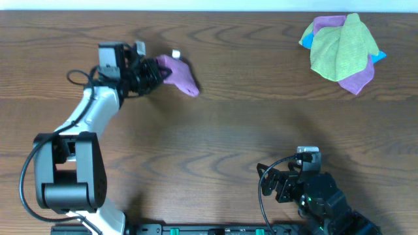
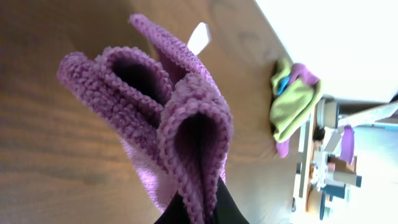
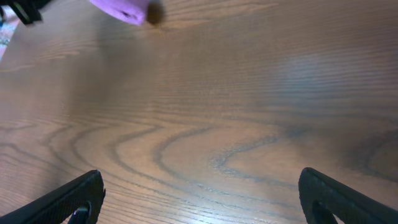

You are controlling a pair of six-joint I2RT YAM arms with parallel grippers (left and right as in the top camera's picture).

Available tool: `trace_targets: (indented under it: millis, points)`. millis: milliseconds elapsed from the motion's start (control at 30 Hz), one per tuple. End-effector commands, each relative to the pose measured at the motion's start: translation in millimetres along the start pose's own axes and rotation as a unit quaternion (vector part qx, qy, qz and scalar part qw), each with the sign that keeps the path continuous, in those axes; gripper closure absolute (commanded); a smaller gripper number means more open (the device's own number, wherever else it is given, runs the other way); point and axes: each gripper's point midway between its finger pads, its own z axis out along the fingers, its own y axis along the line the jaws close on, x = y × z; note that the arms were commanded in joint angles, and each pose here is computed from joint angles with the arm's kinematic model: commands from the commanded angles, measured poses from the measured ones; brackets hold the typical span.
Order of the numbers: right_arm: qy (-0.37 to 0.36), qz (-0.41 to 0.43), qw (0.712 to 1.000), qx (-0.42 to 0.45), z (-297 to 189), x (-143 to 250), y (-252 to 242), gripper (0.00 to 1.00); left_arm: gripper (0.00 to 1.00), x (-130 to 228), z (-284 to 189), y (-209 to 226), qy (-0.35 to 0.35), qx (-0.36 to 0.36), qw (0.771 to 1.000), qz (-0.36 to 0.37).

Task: Fold the cloth
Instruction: 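Carry the folded purple cloth with the left gripper to the top-left table area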

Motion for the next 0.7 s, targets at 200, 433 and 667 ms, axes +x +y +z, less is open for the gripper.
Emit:
trace_targets:
  millis: [200, 433, 667]
  points:
    - [-0.006, 0.008, 1.0, 0.006, 0, -2, -3, 0.01, 0.94, -64, -23, -33, -0.091, -0.013, 0.995, 0.04]
    - [-0.006, 0.008, 1.0, 0.006, 0, -2, -3, 0.01, 0.95, -102, -12, -35, -0.114, -0.016, 0.992, 0.049]
    - [-0.006, 0.008, 1.0, 0.006, 0, -2, -3, 0.01, 0.94, -138, 6, -16, -0.109, -0.014, 0.993, 0.035]
